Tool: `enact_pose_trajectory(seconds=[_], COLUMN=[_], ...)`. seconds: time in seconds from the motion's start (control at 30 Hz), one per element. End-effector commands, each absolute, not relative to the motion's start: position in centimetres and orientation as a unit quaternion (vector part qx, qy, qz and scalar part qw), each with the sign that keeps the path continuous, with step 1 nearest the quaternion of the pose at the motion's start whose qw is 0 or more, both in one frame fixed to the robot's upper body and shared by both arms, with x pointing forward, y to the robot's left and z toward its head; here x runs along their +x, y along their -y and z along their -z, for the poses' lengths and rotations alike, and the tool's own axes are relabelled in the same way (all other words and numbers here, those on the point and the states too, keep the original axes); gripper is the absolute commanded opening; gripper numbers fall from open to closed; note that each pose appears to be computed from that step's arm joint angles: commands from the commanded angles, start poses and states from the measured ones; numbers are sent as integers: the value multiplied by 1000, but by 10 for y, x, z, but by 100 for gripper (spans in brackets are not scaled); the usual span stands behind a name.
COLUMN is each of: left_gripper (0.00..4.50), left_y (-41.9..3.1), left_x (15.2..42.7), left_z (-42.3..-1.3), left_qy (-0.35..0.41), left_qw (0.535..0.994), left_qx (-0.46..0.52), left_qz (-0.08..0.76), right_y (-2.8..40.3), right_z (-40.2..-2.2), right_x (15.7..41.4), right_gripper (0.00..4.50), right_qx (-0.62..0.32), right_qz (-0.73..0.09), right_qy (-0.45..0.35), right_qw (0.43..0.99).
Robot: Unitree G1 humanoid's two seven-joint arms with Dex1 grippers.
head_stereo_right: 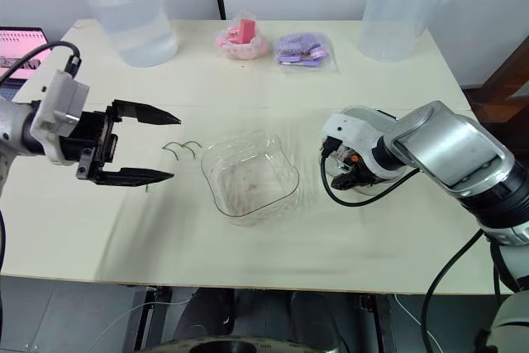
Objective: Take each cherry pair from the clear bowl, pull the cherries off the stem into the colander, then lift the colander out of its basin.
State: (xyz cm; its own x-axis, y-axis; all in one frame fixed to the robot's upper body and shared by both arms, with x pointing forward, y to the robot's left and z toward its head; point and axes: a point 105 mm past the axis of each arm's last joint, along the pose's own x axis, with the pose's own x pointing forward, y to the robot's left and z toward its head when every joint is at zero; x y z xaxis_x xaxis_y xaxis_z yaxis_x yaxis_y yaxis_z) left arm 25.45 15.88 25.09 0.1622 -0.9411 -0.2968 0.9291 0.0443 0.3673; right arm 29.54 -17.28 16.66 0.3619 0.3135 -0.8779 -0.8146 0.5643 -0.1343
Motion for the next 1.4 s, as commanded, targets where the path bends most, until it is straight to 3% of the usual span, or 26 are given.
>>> enact_pose_trajectory(seconds=[0.03, 0.07, 0.67, 1.4], left_gripper=[450, 450, 450, 450], left_y=[-160, -160, -157, -155], left_x=[251, 252, 259, 263], left_z=[-262, -262, -263, -263], left_qy=[38, 38, 55, 65], left_qw=[726, 727, 732, 730], left_qx=[263, 263, 265, 268], left_qz=[634, 633, 625, 625], right_y=[169, 169, 185, 186], right_z=[-181, -182, -235, -265], right_x=[299, 299, 302, 291], right_gripper=[70, 24, 23, 23], right_qx=[-301, -303, -422, -447], right_qz=[-365, -364, -318, -337], right_qy=[-408, -407, -322, -309], right_qw=[781, 781, 785, 769])
